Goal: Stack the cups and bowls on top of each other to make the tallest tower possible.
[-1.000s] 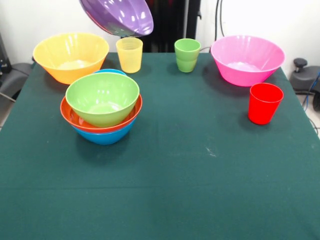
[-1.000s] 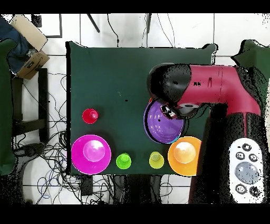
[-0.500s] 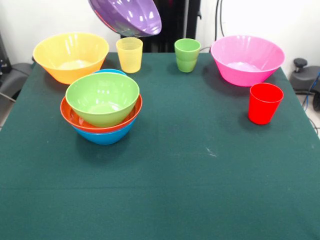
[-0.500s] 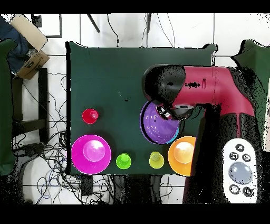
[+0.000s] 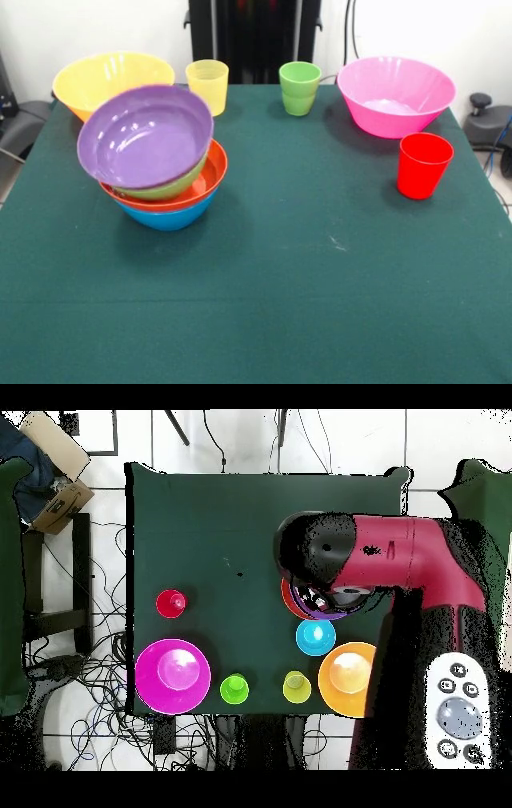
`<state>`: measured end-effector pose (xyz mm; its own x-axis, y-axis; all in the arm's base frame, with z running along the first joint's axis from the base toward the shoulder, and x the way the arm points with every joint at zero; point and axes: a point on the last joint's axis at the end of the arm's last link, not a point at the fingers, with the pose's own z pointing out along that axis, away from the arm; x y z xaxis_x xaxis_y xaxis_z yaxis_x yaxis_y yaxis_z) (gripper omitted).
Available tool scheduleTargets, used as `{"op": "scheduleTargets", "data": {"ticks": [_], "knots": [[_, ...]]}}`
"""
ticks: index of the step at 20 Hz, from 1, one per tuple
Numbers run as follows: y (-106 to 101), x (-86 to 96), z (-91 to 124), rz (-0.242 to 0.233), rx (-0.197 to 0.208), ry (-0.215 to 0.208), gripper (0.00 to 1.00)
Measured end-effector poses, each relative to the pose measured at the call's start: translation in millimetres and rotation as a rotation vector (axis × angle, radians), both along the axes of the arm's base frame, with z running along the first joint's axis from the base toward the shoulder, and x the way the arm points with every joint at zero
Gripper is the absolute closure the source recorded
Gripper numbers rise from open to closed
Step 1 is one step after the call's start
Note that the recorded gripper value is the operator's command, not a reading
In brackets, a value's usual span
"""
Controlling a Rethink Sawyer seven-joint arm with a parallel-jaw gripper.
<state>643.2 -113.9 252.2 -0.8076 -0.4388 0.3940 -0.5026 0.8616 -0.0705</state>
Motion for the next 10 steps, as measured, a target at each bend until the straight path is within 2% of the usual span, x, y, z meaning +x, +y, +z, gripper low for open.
{"op": "scheduleTargets", "data": {"ticks": [10], "knots": [[0.8,1.6,6.3,-0.016,0.015,-0.012,0.0]]}}
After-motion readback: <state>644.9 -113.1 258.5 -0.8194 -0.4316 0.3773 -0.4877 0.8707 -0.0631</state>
